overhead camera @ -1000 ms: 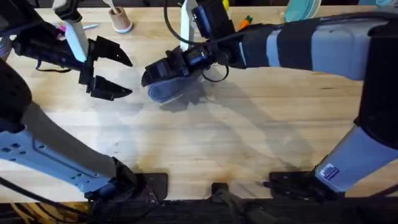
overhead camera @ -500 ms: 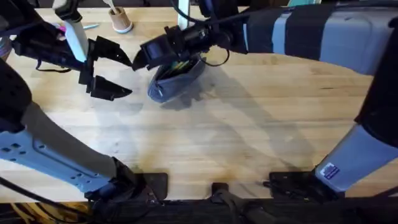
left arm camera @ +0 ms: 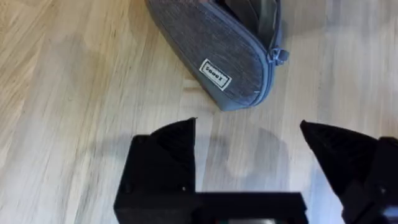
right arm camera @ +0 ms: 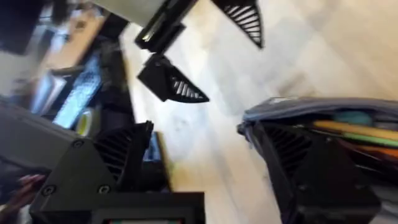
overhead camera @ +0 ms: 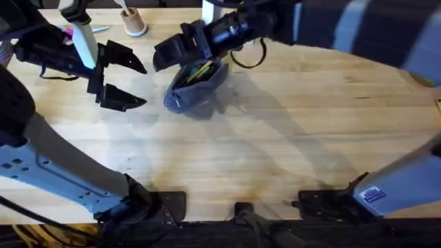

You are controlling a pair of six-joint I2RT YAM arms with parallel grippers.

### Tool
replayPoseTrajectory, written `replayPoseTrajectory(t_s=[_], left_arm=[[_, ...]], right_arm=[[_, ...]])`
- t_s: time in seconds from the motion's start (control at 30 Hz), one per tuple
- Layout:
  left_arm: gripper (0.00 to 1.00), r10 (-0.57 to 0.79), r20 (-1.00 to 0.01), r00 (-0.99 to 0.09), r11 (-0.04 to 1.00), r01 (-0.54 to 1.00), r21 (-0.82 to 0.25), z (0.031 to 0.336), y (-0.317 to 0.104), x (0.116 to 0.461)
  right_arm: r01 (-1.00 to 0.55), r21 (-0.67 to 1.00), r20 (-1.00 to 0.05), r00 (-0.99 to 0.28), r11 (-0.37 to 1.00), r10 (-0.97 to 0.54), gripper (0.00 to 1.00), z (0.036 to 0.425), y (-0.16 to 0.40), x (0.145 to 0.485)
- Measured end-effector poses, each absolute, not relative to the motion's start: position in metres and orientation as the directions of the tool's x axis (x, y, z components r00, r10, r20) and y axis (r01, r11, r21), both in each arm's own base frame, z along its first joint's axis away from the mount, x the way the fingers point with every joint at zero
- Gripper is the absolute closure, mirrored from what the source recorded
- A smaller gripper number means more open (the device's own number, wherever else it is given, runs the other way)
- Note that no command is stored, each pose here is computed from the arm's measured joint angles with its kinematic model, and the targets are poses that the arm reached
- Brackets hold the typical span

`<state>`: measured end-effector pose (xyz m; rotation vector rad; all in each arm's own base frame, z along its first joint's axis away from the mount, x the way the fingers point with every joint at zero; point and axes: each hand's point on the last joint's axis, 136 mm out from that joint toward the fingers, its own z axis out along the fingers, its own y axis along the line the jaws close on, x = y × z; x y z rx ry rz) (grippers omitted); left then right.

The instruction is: Unzip the bag, pick up the pens from the table one at a time and place them inside, then zip the bag closed.

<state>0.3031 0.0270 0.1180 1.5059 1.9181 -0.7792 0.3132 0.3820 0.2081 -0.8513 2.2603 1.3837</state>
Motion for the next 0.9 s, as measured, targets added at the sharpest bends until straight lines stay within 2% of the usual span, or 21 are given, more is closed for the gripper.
replayPoseTrajectory(t_s=[0.2,0.33,0.43,0.7,0.9], left_arm=[[0.007,0.642,-0.740,-0.199,0.195,0.976,-0.094,0.118,0.027,0.303],[0.006,0.644,-0.739,-0.197,0.195,0.977,-0.091,0.118,0.027,0.304],[0.006,0.652,-0.732,-0.197,0.191,0.977,-0.093,0.116,0.029,0.303],[0.008,0.667,-0.719,-0.194,0.182,0.979,-0.095,0.114,0.030,0.301],[0.008,0.675,-0.717,-0.176,0.177,0.981,-0.074,0.113,0.032,0.303]], right_arm=[[-0.692,0.517,-0.638,-0.704,0.503,-0.313,0.007,0.234,0.352,0.306],[-0.670,0.472,-0.584,-0.725,0.573,-0.367,0.007,0.229,0.339,0.282],[-0.657,0.419,-0.519,-0.739,0.627,-0.429,0.007,0.211,0.335,0.261],[-0.712,0.303,-0.559,-0.671,0.634,-0.487,0.007,0.196,0.360,0.248],[-0.727,0.266,-0.502,-0.665,0.633,-0.553,0.007,0.157,0.376,0.232]])
